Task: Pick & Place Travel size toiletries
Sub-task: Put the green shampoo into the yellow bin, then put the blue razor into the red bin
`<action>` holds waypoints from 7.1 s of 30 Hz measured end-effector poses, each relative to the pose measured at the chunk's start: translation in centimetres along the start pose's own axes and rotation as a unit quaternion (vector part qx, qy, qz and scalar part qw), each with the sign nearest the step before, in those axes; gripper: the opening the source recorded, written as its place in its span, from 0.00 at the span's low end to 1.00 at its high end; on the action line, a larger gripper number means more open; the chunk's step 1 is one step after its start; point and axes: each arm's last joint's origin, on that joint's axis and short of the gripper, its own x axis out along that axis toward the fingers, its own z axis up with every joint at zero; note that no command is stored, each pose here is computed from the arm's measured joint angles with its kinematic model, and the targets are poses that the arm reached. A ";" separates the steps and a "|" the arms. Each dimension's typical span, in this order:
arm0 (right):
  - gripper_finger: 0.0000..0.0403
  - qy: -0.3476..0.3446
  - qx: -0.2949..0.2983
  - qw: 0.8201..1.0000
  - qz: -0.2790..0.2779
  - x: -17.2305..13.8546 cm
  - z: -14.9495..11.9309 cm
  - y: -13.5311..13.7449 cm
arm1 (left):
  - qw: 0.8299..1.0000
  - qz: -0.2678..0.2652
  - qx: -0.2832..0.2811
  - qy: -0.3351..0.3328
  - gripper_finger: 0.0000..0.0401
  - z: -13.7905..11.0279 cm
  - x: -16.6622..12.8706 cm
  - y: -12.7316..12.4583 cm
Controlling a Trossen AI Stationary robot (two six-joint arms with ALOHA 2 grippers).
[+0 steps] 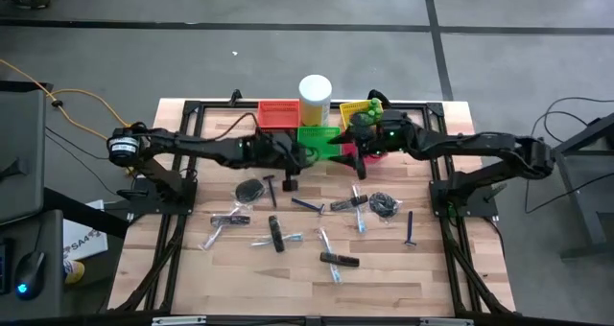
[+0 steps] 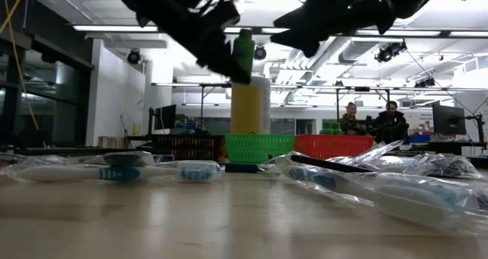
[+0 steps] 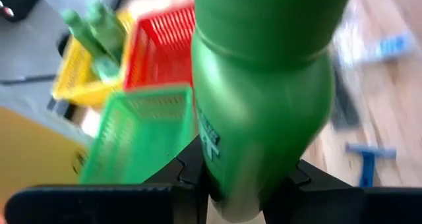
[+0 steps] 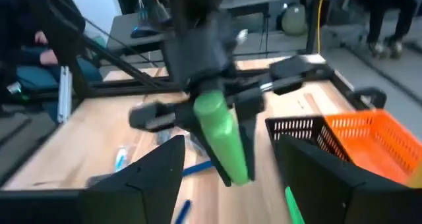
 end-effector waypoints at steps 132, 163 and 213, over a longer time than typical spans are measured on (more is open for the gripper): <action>0.29 0.048 0.321 0.815 -0.480 0.0 -7.6 -16.8 | 0.980 0.190 -0.049 0.020 0.57 -9.2 -6.2 6.8; 0.42 0.197 0.578 0.736 -0.293 -10.4 -0.6 -4.4 | 0.979 0.175 -0.017 -0.106 0.57 -8.5 -12.4 11.1; 0.42 0.411 0.705 0.428 -0.389 -10.7 -15.3 14.9 | 0.983 0.141 0.000 -0.119 0.57 -8.4 -12.4 10.9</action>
